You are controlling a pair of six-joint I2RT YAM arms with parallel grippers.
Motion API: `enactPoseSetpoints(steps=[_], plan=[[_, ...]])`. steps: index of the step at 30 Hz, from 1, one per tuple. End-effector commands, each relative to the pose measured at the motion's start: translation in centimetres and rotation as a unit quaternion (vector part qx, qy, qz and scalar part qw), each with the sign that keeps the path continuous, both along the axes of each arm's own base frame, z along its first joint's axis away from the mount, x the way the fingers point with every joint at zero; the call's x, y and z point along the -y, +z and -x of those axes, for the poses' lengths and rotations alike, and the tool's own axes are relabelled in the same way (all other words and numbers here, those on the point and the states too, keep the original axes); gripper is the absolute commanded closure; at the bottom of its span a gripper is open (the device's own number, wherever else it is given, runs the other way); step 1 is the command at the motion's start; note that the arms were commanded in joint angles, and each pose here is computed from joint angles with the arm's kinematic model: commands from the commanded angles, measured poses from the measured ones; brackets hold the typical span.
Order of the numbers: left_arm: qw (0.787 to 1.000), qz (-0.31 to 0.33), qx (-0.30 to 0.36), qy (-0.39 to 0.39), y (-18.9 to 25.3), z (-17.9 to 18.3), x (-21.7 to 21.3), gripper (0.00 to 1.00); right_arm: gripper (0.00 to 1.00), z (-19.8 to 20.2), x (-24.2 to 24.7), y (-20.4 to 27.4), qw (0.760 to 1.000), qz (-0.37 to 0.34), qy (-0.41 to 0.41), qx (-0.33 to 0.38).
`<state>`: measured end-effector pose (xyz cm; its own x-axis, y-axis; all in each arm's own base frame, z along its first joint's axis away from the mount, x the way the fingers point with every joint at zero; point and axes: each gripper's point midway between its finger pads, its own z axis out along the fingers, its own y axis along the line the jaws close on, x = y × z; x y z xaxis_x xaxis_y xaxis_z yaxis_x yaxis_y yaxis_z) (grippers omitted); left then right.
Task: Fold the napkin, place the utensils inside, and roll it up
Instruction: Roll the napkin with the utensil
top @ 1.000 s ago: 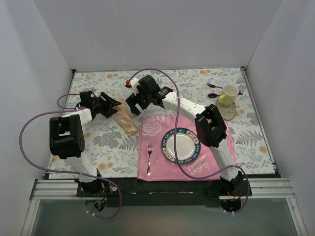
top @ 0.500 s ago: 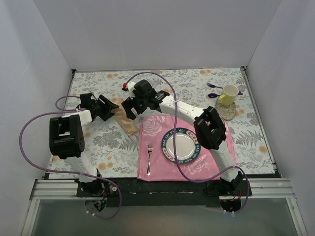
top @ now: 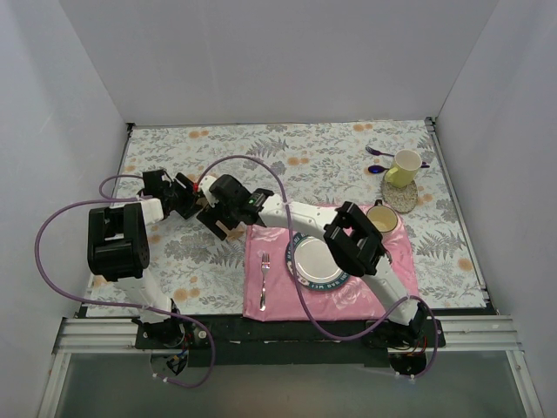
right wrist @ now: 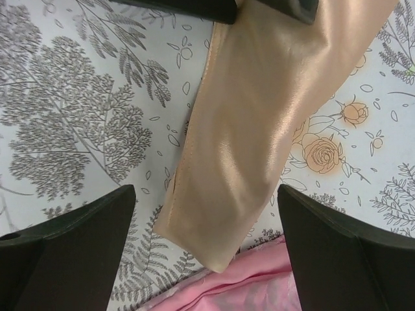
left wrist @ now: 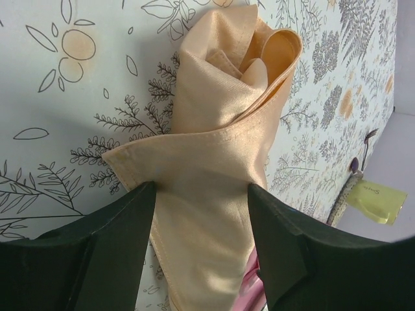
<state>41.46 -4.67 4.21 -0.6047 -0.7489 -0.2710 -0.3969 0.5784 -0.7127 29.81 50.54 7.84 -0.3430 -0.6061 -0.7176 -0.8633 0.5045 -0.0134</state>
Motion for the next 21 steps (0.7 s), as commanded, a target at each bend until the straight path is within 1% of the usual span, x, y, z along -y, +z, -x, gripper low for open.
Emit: enactPoseSetpoints(steps=[1, 9, 12, 13, 16, 18, 19, 21], plan=[[0.999, -0.023, -0.033, 0.014, -2.3, 1.6, -0.8, 0.41, 0.01, -2.1, -0.2, -0.7, 0.998, 0.023, -0.028, 0.057], [0.999, -0.025, -0.040, 0.019, -2.8, 2.1, -0.9, 0.41, 0.02, -3.0, 0.9, -3.7, 0.993, 0.074, -0.047, 0.085], [0.999, -0.023, -0.040, 0.020, -2.8, 2.2, -0.8, 0.41, 0.09, -3.1, 1.5, -4.7, 0.991, 0.086, -0.053, 0.086], [0.999, -0.022, -0.040, 0.019, -2.9, 2.2, -0.8, 0.41, 0.16, -3.0, 1.6, -4.9, 0.991, 0.086, -0.052, 0.085], [0.999, -0.016, -0.041, 0.019, -3.0, 2.1, -0.6, 0.41, 0.28, -2.7, 1.6, -5.6, 0.992, 0.088, -0.045, 0.080], [0.999, -0.013, -0.041, 0.020, -3.1, 1.9, -0.6, 0.41, 0.34, -2.6, 1.4, -5.8, 0.993, 0.086, -0.042, 0.075], [0.999, -0.010, -0.039, 0.018, -3.1, 1.7, -0.5, 0.41, 0.40, -2.4, 1.2, -5.8, 0.993, 0.083, -0.036, 0.070], [0.999, -0.009, -0.040, 0.018, -3.2, 1.5, -0.6, 0.41, 0.46, -2.2, 0.9, -5.9, 0.994, 0.080, -0.029, 0.065]])
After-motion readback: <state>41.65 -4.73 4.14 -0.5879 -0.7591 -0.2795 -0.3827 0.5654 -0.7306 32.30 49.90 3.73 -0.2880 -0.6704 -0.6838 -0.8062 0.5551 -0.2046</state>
